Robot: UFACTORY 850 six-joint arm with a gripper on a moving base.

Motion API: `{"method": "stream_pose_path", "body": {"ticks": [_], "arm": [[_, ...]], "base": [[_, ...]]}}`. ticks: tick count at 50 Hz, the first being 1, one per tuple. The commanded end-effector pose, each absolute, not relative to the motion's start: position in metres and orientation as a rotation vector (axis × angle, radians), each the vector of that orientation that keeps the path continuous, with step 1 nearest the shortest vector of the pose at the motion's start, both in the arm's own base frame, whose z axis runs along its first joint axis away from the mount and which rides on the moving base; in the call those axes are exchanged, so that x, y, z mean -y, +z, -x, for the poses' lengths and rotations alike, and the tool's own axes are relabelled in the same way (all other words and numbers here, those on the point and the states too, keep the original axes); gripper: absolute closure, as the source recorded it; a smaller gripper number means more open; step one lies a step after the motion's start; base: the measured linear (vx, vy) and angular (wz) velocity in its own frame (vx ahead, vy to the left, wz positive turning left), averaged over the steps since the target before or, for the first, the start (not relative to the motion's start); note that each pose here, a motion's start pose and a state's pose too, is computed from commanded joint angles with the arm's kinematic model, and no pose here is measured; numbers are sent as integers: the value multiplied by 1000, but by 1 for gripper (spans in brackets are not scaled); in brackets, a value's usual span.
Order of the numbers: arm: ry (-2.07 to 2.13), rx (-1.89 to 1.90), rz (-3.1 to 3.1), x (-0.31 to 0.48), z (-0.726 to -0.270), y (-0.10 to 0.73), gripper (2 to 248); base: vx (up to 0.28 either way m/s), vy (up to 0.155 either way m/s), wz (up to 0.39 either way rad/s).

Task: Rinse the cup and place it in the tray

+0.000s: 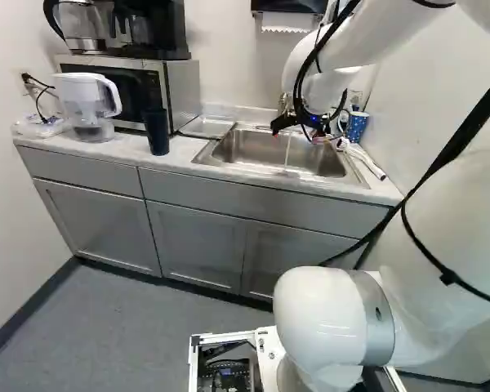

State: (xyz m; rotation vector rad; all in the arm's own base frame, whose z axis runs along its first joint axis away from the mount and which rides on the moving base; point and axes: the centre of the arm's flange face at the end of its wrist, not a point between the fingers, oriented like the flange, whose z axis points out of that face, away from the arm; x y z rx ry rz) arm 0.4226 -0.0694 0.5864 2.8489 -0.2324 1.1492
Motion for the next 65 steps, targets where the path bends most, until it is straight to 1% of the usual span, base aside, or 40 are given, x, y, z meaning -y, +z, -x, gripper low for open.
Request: {"method": "stream_pose_path", "body": {"ticks": [38,65], "arm": [[1175,34,-2904,10,-421,586,3],[1185,-111,-2938,-32,-428,587,3]], "base": [[0,0,0],[0,0,0]]}}
